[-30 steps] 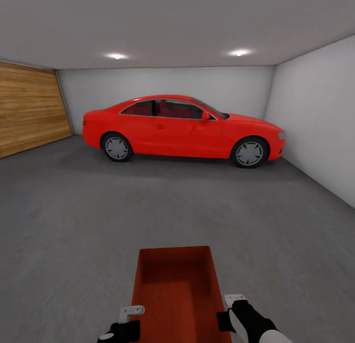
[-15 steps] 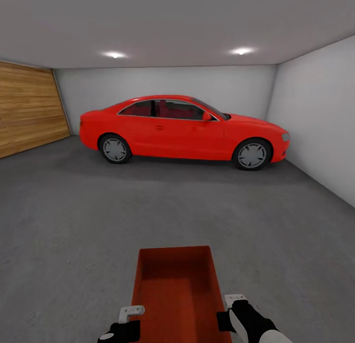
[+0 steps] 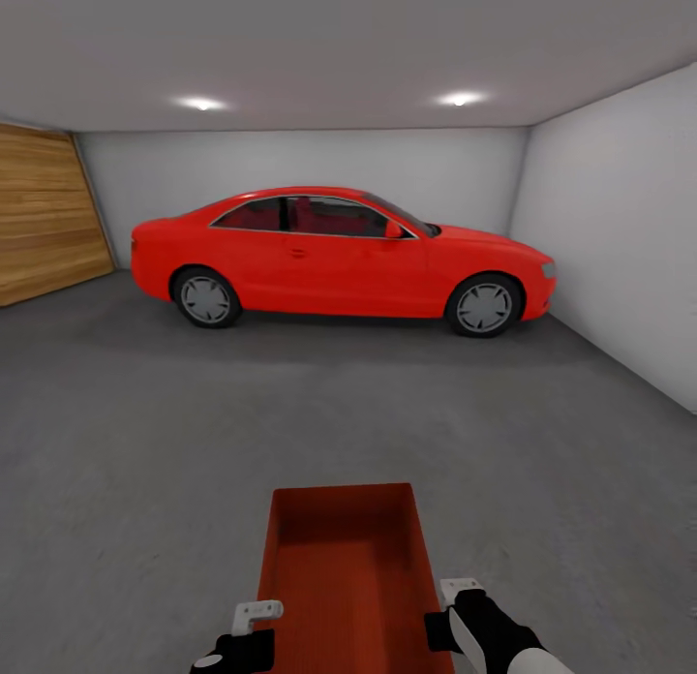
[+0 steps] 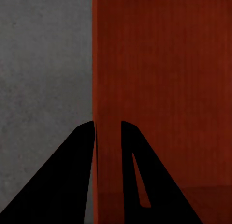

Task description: Move the two storage containers from the living room to the garage. In the garage, place one container on the floor and stack the other container on top of it (either order is fine).

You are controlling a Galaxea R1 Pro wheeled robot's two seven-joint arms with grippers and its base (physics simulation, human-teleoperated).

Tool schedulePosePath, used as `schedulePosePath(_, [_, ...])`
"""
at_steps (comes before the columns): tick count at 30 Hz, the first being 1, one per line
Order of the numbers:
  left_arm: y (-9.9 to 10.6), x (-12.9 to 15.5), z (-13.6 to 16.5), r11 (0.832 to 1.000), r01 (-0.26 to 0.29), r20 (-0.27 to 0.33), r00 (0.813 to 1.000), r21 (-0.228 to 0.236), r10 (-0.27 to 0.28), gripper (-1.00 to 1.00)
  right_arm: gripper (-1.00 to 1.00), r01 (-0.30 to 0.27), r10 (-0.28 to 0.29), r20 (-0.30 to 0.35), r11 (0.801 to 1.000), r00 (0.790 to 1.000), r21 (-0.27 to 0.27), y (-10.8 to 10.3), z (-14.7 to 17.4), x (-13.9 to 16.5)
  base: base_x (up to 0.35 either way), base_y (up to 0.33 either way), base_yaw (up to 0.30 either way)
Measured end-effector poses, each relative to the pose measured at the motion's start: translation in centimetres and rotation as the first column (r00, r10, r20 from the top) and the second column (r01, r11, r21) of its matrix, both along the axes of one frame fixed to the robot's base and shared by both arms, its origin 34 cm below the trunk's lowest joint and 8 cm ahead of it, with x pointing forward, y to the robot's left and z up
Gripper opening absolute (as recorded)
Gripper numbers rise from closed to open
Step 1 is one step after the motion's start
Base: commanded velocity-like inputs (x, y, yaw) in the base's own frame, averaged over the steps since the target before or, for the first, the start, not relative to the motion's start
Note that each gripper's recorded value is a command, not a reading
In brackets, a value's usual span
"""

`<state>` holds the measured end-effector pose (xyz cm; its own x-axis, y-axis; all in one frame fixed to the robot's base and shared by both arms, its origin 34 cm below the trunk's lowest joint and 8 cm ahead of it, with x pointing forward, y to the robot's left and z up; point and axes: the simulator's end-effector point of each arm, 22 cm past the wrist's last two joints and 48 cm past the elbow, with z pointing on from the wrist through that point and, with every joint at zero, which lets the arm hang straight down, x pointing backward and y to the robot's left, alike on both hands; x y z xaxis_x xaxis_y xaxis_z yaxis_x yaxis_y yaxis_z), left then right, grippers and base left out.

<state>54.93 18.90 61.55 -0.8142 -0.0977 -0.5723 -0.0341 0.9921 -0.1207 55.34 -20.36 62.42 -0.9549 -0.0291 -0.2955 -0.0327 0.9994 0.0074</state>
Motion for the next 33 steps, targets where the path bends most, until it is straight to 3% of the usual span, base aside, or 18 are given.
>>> schedulePosePath(16, [-0.31,-0.01,0.01,1.000,-0.001,-0.001,1.000,0.002,0.001,-1.00,-1.00,-0.001,0.001,0.000,1.000,1.000,0.002,-0.29,-0.04,0.00,0.266,0.000,-0.281])
schedulePosePath(33, [-0.31,0.01,-0.01,1.000,-0.002,-0.001,1.000,0.001,0.002,-1.00,-1.00,-0.002,0.002,0.000,1.000,1.000,0.002,-0.28,-0.05,0.04,0.031,0.000,-0.285])
